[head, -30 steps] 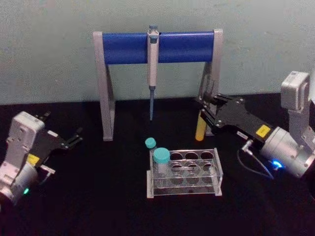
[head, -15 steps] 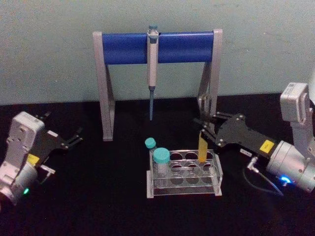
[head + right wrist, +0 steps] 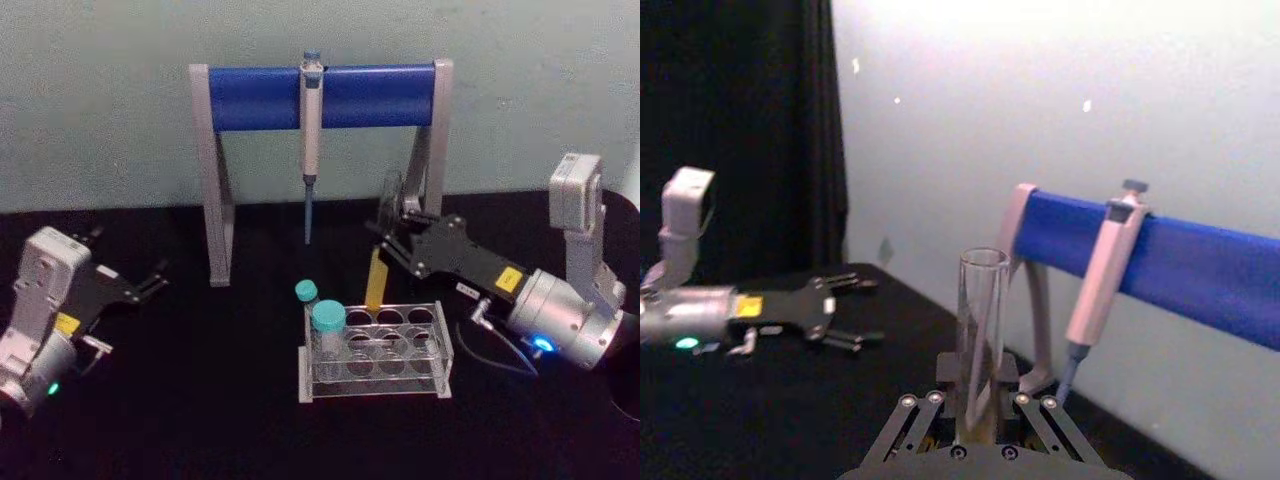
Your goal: Pick up the test tube from the test tube rack, shake it, then place it back into the test tube rack.
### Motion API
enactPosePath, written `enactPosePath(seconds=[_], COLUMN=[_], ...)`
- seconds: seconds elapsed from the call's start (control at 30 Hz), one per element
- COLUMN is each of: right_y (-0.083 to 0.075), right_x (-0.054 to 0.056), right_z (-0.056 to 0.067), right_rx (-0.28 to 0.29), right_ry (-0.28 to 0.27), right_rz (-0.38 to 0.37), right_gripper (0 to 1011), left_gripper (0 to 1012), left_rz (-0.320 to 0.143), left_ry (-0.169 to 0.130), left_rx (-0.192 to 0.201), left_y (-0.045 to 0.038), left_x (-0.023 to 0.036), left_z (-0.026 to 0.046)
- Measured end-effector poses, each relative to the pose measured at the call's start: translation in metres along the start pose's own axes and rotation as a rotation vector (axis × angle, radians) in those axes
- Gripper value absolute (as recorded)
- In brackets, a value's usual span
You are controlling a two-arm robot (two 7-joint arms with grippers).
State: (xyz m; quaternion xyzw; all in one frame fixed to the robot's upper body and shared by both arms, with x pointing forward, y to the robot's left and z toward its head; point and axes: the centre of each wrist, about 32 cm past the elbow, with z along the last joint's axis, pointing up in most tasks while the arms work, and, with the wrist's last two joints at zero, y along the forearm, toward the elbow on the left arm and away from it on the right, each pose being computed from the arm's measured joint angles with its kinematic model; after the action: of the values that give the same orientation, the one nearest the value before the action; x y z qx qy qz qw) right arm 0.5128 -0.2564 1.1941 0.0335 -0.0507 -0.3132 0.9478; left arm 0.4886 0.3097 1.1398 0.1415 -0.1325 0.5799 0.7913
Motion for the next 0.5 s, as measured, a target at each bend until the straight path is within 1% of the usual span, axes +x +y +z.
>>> enactPosePath(seconds=[0.07,0.17,0.2,0.37,0.5], right_y=[0.0033,0.005,0.0054,0.0035,0.0015], right_x=[0.0024,0.0043,0.0052,0.0067,0.0066], right_z=[-0.0019,-0.0034,-0.0038,-0.0041,-0.0039], right_rx=[0.015,0.022,0.026,0.03,0.031], right_ry=[-0.005,-0.016,-0.023,-0.036,-0.039], right_rz=[-0.02,-0.047,-0.068,-0.126,-0.146], right_gripper=[233,233,233,233,233], left_gripper=[1010,1010,1010,1010,1009], left_rz=[0.0,0.0,0.0,0.0,0.0], left_ry=[0.0,0.0,0.0,0.0,0.0], left_rx=[0.0,0.0,0.0,0.0,0.0], left_y=[0.0,0.0,0.0,0.0,0.0], left_x=[0.0,0.0,0.0,0.0,0.0], left_z=[0.0,0.0,0.0,0.0,0.0])
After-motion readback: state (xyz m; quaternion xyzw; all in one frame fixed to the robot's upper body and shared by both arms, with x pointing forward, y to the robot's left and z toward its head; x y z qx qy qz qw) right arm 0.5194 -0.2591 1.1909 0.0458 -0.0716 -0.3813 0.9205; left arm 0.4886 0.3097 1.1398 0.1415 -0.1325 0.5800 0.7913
